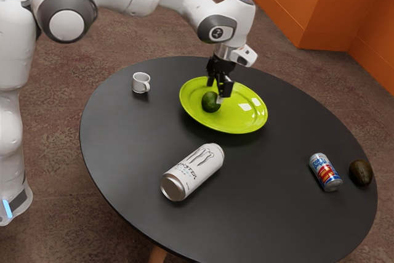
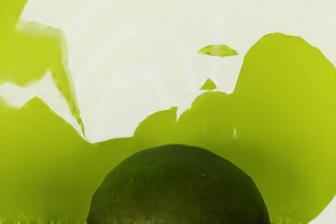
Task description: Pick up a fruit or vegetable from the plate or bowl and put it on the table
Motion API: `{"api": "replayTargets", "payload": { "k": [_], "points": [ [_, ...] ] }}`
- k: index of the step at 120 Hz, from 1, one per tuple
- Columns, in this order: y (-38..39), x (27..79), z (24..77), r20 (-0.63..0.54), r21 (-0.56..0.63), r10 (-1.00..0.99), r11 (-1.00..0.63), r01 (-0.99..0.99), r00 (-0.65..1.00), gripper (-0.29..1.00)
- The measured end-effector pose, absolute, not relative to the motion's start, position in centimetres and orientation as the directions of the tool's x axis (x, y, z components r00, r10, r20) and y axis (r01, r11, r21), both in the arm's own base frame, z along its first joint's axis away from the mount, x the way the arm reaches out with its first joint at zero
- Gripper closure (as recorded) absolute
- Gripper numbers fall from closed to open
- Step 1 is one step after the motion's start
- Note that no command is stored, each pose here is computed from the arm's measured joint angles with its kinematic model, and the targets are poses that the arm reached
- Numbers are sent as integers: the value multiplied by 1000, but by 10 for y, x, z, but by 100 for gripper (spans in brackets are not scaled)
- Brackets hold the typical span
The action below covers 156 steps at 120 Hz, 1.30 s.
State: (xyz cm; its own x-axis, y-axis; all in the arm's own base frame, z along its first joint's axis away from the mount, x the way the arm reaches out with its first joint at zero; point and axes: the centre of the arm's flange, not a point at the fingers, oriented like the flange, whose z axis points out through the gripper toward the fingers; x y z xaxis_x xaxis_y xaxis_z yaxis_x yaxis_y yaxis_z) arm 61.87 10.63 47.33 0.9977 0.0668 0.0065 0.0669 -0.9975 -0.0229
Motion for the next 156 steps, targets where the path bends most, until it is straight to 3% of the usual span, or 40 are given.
{"api": "replayTargets", "payload": {
  "k": [54, 73, 102, 156],
  "points": [
    [107, 621, 437, -15, -15, 71, -997, 70, 997, 0],
    [108, 622, 436, -9, -14, 73, -997, 73, 997, 23],
    [108, 613, 472, 38, -24, 80, -996, 81, 996, 26],
    [257, 556, 500, 48, 14, 374, -927, 374, 926, 26]
  ]
}}
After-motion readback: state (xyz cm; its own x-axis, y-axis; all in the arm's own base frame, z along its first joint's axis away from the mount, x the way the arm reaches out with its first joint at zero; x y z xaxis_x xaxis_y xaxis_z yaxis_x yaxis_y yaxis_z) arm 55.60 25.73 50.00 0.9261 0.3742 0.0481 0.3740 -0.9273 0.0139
